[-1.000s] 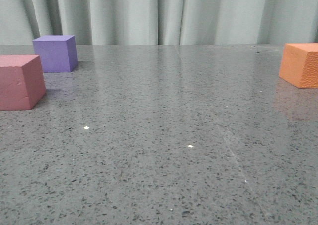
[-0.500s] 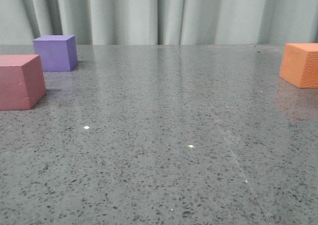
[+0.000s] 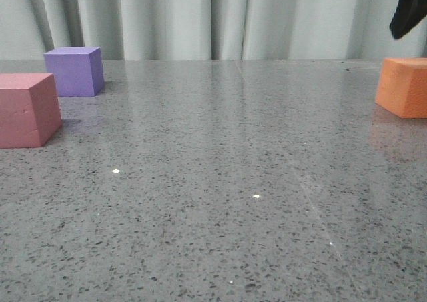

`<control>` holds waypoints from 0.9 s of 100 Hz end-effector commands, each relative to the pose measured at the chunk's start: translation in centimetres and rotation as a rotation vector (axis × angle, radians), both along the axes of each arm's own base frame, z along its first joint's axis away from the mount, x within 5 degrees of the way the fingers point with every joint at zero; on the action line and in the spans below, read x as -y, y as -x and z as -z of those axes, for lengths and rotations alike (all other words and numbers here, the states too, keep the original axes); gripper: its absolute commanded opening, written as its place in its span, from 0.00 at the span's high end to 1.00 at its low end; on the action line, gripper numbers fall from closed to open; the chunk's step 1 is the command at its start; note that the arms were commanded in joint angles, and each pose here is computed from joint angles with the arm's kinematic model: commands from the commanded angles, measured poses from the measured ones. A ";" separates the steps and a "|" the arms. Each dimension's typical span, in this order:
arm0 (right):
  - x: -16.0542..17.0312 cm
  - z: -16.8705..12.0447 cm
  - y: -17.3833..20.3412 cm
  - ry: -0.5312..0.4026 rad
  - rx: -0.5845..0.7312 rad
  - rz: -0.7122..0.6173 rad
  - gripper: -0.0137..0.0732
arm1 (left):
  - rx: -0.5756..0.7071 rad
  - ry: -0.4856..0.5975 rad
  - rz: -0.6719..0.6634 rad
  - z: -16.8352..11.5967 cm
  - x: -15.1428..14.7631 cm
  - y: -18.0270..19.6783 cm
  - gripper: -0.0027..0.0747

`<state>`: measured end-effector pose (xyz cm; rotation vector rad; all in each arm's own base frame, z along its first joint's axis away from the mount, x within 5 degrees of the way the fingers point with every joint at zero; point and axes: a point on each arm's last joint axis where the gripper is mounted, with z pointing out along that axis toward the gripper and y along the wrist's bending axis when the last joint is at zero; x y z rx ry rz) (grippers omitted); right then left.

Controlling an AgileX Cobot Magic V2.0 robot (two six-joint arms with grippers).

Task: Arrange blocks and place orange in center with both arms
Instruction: 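Lower the right gripper over the orange cube and close on it, then lift the orange cube with the right gripper toward the table center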

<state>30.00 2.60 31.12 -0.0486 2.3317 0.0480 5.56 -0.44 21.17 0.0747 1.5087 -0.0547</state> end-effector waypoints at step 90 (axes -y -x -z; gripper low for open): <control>-2.2 -0.4 -3.2 -0.035 -0.008 -0.046 0.46 | 0.060 0.022 0.025 0.9 0.2 0.1 0.99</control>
